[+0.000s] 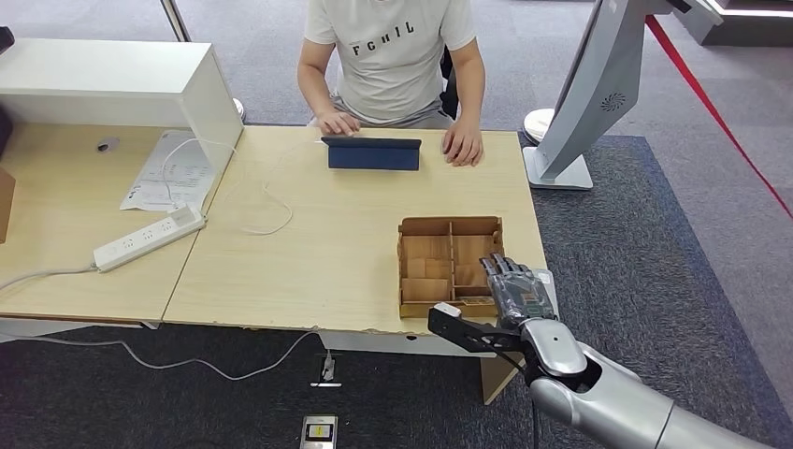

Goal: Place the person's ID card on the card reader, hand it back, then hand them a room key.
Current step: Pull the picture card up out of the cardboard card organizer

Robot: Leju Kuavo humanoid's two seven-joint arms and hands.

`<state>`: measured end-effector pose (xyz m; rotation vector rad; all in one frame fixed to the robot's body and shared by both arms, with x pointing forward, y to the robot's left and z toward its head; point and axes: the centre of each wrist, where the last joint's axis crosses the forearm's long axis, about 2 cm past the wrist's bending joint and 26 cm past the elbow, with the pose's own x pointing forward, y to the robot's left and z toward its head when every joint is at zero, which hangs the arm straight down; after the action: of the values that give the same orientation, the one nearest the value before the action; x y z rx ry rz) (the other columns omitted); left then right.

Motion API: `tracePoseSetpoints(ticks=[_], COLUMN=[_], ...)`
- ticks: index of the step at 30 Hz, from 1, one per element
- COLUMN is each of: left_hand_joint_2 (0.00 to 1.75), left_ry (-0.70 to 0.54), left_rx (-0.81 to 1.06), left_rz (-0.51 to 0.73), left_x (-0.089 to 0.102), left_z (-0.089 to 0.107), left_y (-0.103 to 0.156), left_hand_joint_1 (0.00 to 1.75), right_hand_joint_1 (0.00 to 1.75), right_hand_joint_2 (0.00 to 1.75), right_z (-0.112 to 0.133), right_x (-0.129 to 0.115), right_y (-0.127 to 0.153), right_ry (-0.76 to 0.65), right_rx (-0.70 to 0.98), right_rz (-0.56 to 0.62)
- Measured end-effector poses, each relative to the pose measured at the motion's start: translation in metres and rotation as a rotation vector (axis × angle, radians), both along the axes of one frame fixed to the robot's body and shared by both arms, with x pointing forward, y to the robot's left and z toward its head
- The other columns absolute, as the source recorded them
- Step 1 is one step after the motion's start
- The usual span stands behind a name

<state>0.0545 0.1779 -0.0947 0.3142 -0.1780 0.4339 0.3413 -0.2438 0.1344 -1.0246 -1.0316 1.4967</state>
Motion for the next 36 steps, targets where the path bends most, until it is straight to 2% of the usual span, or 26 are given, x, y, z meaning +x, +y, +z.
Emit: tracePoseSetpoints(ticks=[2, 3, 4, 6, 9, 22, 27, 31, 36], left_hand_joint_2=[0.0, 0.0, 0.0, 0.0, 0.0, 0.0, 0.0, 0.0, 0.0], left_ry=[-0.003, -0.005, -0.006, -0.009, -0.013, -0.019, -0.02, -0.021, -0.03], left_rx=[0.002, 0.002, 0.003, 0.004, 0.006, 0.009, 0.009, 0.009, 0.006], left_rz=[0.004, 0.006, 0.008, 0.008, 0.009, 0.004, 0.002, 0.0, -0.005], left_x=[0.0, 0.0, 0.0, 0.0, 0.0, 0.0, 0.0, 0.0, 0.0], left_z=[0.0, 0.0, 0.0, 0.0, 0.0, 0.0, 0.0, 0.0, 0.0], left_y=[0.0, 0.0, 0.0, 0.0, 0.0, 0.0, 0.0, 0.0, 0.0], left_hand_joint_1=[0.0, 0.0, 0.0, 0.0, 0.0, 0.0, 0.0, 0.0, 0.0], right_hand_joint_1=[1.18, 1.16, 1.19, 1.36, 1.47, 1.45, 1.55, 1.73, 1.75], right_hand_joint_2=[1.75, 1.75, 1.75, 1.75, 1.75, 1.75, 1.75, 1.75, 1.75], right_z=[0.0, 0.0, -0.001, -0.002, -0.003, -0.01, -0.012, -0.014, -0.017], right_x=[0.0, 0.0, 0.0, -0.001, -0.002, -0.008, -0.009, -0.01, -0.013], right_y=[0.0, 0.0, 0.0, 0.0, 0.0, -0.001, -0.001, -0.002, -0.002], right_ry=[0.001, 0.002, 0.003, 0.005, 0.009, 0.025, 0.028, 0.027, -0.034], right_rx=[-0.001, -0.002, -0.004, -0.006, -0.009, -0.016, -0.008, 0.007, 0.054], right_rz=[0.0, 0.0, 0.001, 0.003, 0.004, 0.024, 0.037, 0.045, 0.056])
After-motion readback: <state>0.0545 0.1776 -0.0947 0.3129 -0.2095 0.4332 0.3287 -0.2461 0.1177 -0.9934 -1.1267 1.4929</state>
